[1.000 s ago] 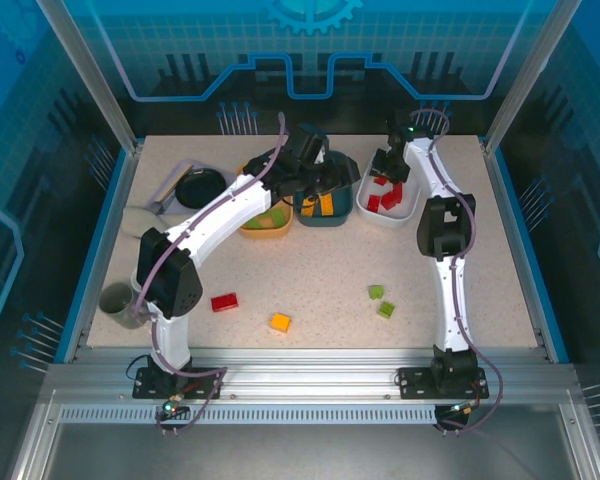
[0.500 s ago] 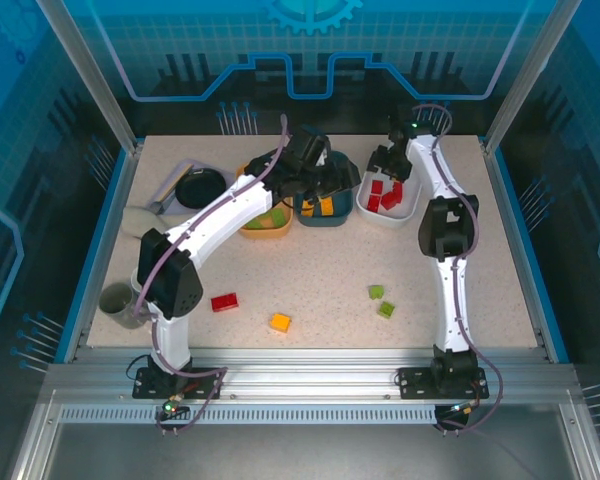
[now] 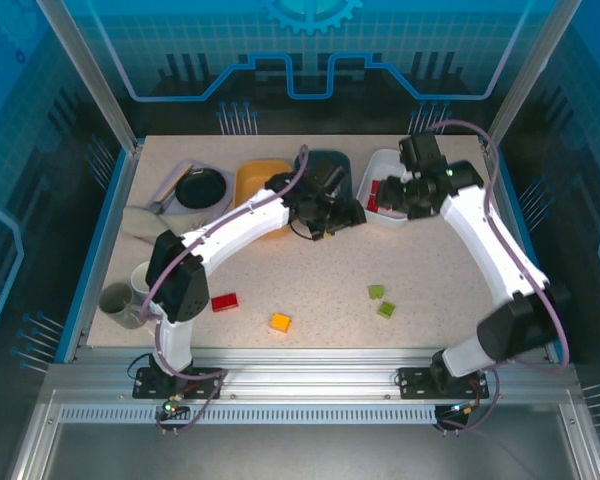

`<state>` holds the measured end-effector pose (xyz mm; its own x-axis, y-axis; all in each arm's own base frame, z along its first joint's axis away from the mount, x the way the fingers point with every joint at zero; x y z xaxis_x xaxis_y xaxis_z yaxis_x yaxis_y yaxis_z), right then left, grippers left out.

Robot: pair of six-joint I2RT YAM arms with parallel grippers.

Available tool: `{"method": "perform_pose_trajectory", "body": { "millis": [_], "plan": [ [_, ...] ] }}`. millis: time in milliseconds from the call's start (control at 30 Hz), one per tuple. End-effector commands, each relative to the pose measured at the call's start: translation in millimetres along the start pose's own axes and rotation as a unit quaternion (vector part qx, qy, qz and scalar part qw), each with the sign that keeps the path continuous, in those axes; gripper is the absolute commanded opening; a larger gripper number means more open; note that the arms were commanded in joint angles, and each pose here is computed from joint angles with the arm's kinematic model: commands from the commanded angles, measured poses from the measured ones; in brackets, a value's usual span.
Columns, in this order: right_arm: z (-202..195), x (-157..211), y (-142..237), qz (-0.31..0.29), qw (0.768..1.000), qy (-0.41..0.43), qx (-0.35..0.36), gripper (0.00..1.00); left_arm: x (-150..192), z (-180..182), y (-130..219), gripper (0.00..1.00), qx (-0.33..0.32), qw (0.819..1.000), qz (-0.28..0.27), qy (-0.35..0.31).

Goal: Sort the legos into containers by color

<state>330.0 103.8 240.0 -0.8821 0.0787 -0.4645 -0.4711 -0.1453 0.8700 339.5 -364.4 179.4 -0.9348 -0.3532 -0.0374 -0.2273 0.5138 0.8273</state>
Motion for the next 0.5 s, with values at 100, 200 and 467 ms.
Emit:
{"method": "perform_pose_trajectory", "body": {
  "millis": [100, 200, 467],
  "plan": [
    [-14.4, 87.6, 37.9, 0.044, 0.999, -0.023, 0.02, 0.54, 51.0, 15.6, -40.4, 0.76, -0.07, 0.994, 0.074, 0.025],
    [-13.8, 117.1, 56.9, 0.052, 0.998, -0.017, 0.003, 0.59, 67.8, 18.0, -55.9, 0.77, -0.093, 0.991, 0.096, 0.025],
    [-10.2, 164.6, 86.7, 0.063, 0.995, 0.028, -0.065, 0.73, 98.5, 13.1, -91.1, 0.78, -0.117, 0.984, 0.129, 0.019]
  ]
}}
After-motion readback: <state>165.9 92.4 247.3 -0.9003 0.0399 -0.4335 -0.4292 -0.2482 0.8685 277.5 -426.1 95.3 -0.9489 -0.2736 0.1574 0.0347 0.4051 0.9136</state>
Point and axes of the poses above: each hand's point on the last joint's axis, 136 mm out from that joint toward the fingers, its own y axis back along the fingers, its own z axis along the line the jaws close on, x = y × z, the point moved 1 cm from there along y, back along the fingers, and after that the axes turned 10 degrees about y, right-handed, at the moved point
